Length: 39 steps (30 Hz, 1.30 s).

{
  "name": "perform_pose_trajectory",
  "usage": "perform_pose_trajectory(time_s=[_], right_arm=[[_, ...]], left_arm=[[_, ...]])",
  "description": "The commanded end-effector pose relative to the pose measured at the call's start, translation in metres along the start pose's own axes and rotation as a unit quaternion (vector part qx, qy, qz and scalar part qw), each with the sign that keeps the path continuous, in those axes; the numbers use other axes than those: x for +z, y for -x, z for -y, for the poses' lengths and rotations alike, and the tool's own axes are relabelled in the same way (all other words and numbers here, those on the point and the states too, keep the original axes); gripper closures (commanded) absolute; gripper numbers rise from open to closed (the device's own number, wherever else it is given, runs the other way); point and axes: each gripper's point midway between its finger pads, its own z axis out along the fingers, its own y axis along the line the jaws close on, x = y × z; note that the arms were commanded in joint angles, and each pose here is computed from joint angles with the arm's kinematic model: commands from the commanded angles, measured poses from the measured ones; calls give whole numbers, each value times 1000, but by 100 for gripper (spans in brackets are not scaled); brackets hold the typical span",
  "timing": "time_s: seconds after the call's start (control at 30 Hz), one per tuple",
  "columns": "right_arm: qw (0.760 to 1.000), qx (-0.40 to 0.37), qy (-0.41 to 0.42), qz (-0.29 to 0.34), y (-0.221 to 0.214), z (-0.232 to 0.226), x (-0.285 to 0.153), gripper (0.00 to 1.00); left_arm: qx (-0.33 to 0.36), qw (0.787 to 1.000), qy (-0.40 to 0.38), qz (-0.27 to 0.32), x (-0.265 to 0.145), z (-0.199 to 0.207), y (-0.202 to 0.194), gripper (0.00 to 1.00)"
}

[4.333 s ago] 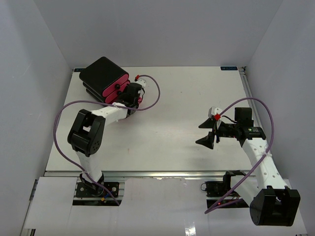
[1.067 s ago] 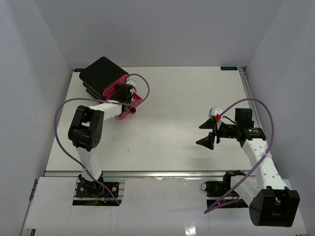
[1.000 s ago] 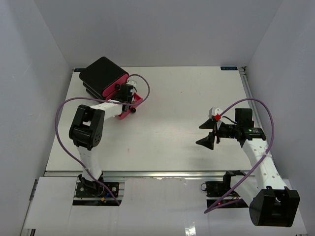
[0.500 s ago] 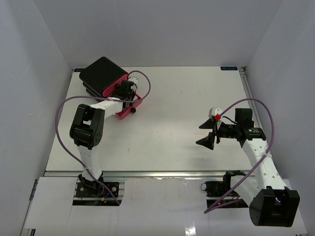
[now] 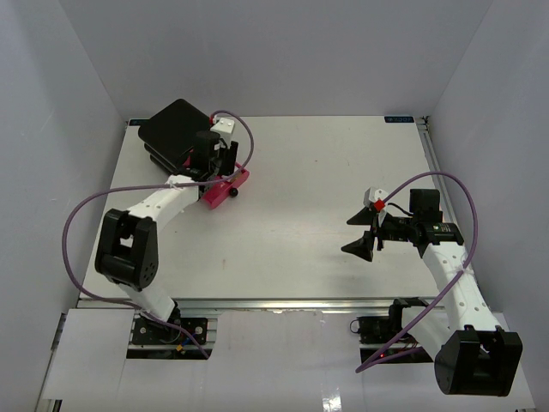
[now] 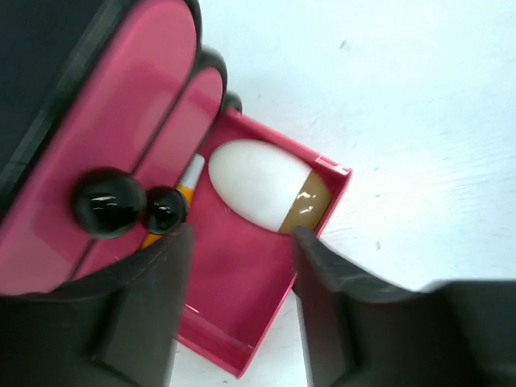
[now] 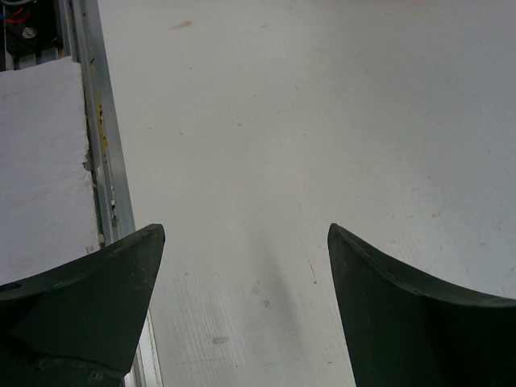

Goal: Organize the makeup

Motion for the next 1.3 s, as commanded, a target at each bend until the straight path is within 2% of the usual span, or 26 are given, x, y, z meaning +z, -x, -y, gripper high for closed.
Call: perform_pose_trajectory(time_s=[0.0,0.07,0.13,0.3,0.5,0.6,0.77,1.0,1.1,1.17,1.27], right_arm=[[1000,-18,0,9,4,1,0,12],[1000,-19,-1,9,4,1,0,12],[1000,-19,-2,8,4,2,0,12],[1000,-19,-3,6,3,2,0,12],[1000,-19,-3,7,3,1,-1,12],[1000,-19,-3,8,4,1,-1,12],[1000,-19,-3,7,4,1,-1,12],[1000,-15,-17,8,3,7,-5,11],[1000,-15,-18,9,3,7,-5,11],[1000,-14,-18,9,3,7,-6,11],[1000,-15,-19,9,3,7,-6,11]], left_arm=[[-17,992,-115,43,-44,35,27,28],[-20,982,-188,29,-53,61,17,30],[-22,974,-227,1,-55,77,0,37],[-12,966,-252,-54,-53,102,-34,58],[39,970,-221,-99,-41,132,-70,65],[61,981,-142,-119,-20,111,-85,66],[101,986,-40,-129,7,80,-97,64],[141,981,28,-127,26,58,-99,58],[156,976,61,-139,35,46,-107,45],[157,973,84,-145,40,36,-110,30],[139,973,98,-159,47,20,-115,24]])
